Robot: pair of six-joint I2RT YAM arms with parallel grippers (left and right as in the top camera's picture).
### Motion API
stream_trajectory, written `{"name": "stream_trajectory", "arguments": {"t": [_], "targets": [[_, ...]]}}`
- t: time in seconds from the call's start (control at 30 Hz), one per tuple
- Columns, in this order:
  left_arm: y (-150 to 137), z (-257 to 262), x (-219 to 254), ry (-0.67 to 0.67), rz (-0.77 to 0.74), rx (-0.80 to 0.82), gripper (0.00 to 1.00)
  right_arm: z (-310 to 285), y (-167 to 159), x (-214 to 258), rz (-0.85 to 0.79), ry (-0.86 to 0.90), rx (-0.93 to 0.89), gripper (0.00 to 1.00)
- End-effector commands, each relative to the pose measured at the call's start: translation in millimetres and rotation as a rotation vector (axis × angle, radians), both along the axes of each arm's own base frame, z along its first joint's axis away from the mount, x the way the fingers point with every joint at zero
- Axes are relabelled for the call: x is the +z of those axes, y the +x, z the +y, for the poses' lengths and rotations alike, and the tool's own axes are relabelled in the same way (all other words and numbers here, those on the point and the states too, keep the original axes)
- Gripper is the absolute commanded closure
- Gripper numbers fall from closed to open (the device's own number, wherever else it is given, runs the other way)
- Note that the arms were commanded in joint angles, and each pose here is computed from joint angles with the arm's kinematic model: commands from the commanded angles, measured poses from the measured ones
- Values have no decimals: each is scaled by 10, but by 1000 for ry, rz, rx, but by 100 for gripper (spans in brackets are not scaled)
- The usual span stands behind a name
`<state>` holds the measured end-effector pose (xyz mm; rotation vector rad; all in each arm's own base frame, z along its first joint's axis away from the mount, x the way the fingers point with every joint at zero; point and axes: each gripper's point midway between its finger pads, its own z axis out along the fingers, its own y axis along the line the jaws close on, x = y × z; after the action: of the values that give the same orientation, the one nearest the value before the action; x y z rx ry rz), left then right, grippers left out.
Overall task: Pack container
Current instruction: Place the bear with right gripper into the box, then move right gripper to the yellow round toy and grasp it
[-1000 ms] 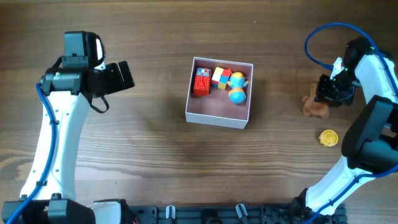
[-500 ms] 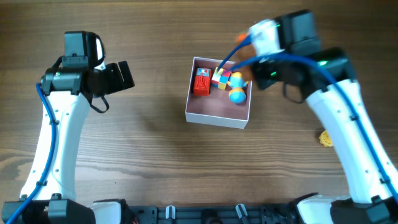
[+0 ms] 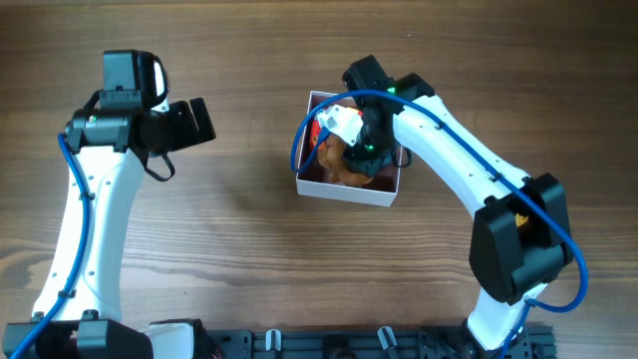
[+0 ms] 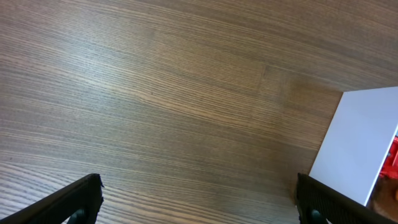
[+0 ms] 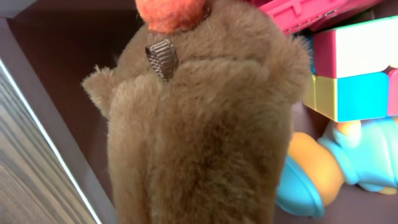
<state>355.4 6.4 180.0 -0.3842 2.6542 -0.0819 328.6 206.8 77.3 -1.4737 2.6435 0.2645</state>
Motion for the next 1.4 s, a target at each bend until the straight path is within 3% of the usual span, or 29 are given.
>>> {"name": "stream_trajectory", "arguments": {"t": [0.0,0.07,0.27,0.4,0.5,0.57,0.63,0.7,0.77,0.83,0.93,1.03,1.2,1.37], "targets": [[-7,-7,9,-14,-3,11,0,88,-144,-75,62,11,20,51],[-7,-7,9,-14,-3,11,0,86,-149,-76,64,10,19,39],[-5,-6,9,-13,-4,10,0,55,-177,-50,71,-2,10,30],[-5,-6,9,-13,-4,10,0,71,-133,301,-22,46,-5,20],[-5,-6,9,-13,-4,10,0,33,-60,617,-133,66,-29,19],[-6,-6,9,-13,-3,10,0,-119,22,837,-234,21,-94,24],[-6,-6,9,-13,-3,10,0,-471,250,1250,-411,-11,-390,24],[-6,-6,9,-13,-3,10,0,-929,356,1628,-519,29,-739,15],[-6,-6,9,-13,-3,10,0,-1537,278,1988,-558,135,-1120,0],[-6,-6,9,-13,-3,10,0,-2268,-28,2147,-517,209,-1510,0],[-6,-7,9,-14,-3,10,0,-2924,-411,1955,-370,178,-1792,0],[-6,-7,9,-14,-3,10,0,-3306,-659,1354,-161,153,-1961,0],[-7,-7,9,-14,-3,10,0,-3372,-877,149,96,97,-2013,0],[-7,-7,9,-14,-3,10,0,-3329,-914,-563,259,30,-1993,0]]}}
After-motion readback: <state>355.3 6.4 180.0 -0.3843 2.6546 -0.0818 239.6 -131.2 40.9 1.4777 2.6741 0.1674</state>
